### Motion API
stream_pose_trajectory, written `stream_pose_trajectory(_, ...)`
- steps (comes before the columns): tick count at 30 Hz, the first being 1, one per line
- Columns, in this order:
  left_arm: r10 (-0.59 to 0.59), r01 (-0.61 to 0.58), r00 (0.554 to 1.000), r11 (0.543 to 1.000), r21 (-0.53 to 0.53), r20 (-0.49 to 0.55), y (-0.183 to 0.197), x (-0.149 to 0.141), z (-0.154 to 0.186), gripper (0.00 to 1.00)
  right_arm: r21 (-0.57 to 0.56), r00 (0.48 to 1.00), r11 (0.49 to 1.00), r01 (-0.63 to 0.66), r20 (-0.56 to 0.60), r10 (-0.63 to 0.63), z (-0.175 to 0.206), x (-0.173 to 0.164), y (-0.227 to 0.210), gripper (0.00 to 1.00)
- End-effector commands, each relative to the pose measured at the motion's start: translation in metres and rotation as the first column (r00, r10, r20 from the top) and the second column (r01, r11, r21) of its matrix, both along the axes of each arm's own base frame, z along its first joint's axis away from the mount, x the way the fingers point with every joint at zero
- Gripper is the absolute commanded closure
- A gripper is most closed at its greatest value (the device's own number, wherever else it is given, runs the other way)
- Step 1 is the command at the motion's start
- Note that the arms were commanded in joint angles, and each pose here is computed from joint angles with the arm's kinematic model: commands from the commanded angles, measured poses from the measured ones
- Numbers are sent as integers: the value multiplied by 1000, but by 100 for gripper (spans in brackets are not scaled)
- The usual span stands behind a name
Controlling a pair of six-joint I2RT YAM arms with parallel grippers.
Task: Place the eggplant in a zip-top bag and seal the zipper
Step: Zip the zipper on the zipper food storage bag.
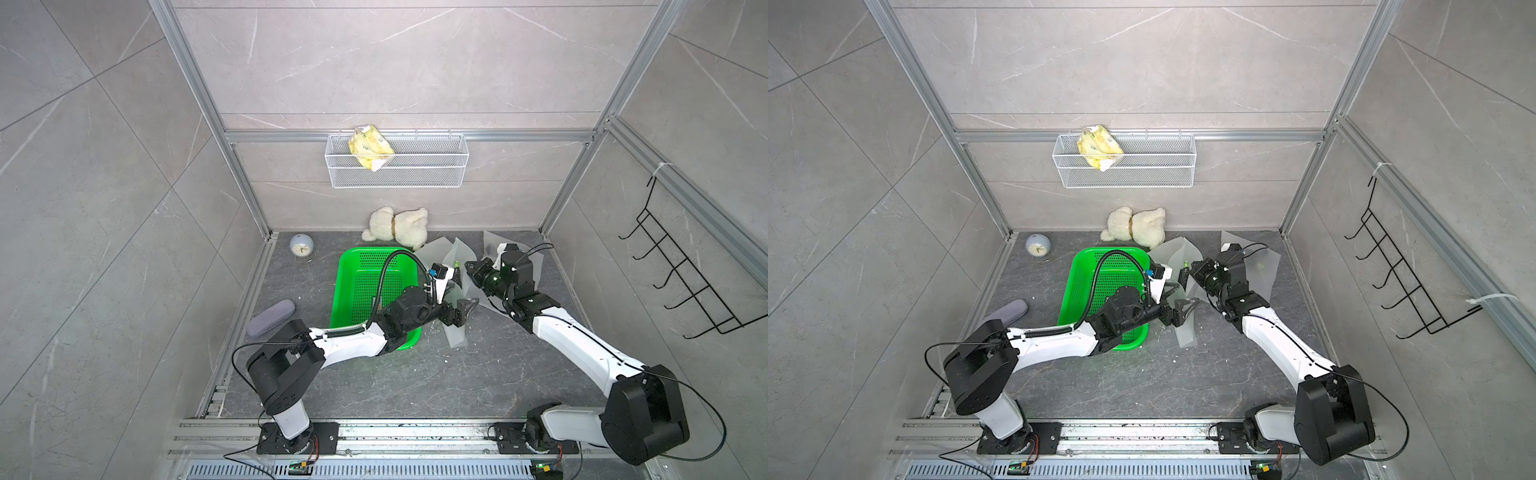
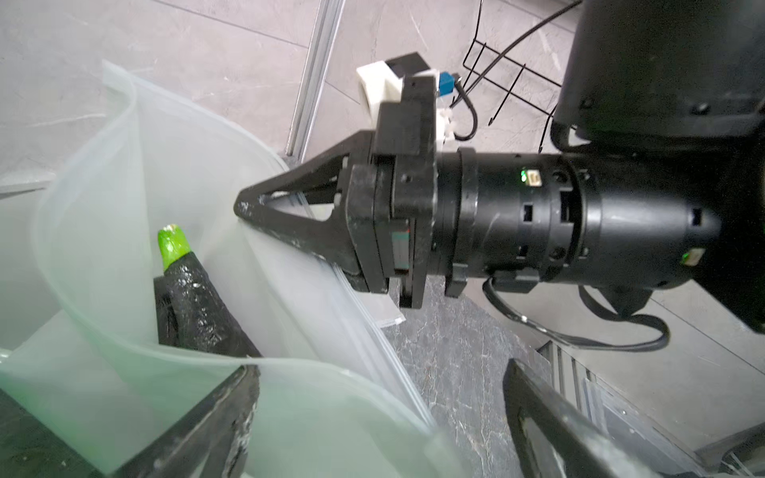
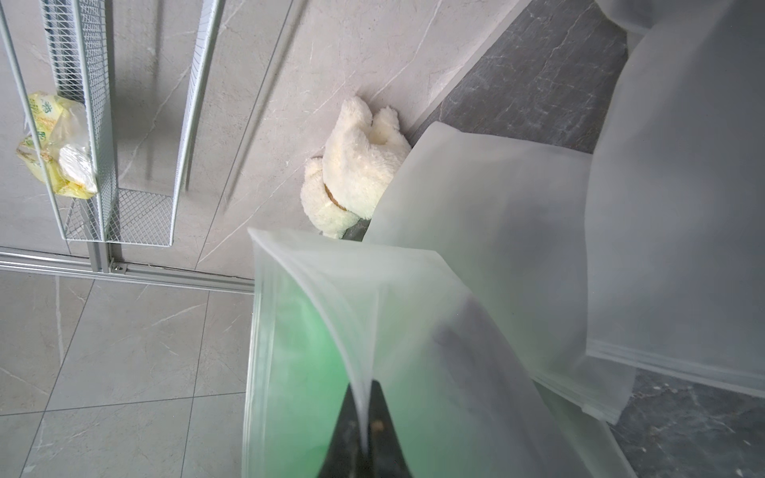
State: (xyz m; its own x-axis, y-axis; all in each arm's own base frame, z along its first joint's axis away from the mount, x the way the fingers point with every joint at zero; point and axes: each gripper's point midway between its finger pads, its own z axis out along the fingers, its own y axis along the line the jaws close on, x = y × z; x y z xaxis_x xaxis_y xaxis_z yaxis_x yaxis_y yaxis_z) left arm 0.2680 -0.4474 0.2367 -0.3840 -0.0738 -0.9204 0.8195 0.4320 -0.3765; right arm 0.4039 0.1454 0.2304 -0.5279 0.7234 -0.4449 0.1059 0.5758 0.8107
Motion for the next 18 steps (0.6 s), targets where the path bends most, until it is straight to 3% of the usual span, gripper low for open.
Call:
stream_pose_trajectory(1,-14,12,999,999,41,47,-11,-5,-2,11,42,1000,999,10,10,-10,1,3,3,100)
stream_pose_trajectory(5,-2,-6,996,995,97,91,-13,-7,-15,16,55,1000,998,11,8,-12,1,4,4,100)
stream_pose_trajectory(13,57,-66,990,996,67,129,-5,-2,-19,27,70,1000,998,8,-1,-8,-3,4,6,100)
stream_pose_trajectory(18,111,-121,982,991,56,153,2,5,-13,43,70,1000,998,0,0,0,-4,2,7,100)
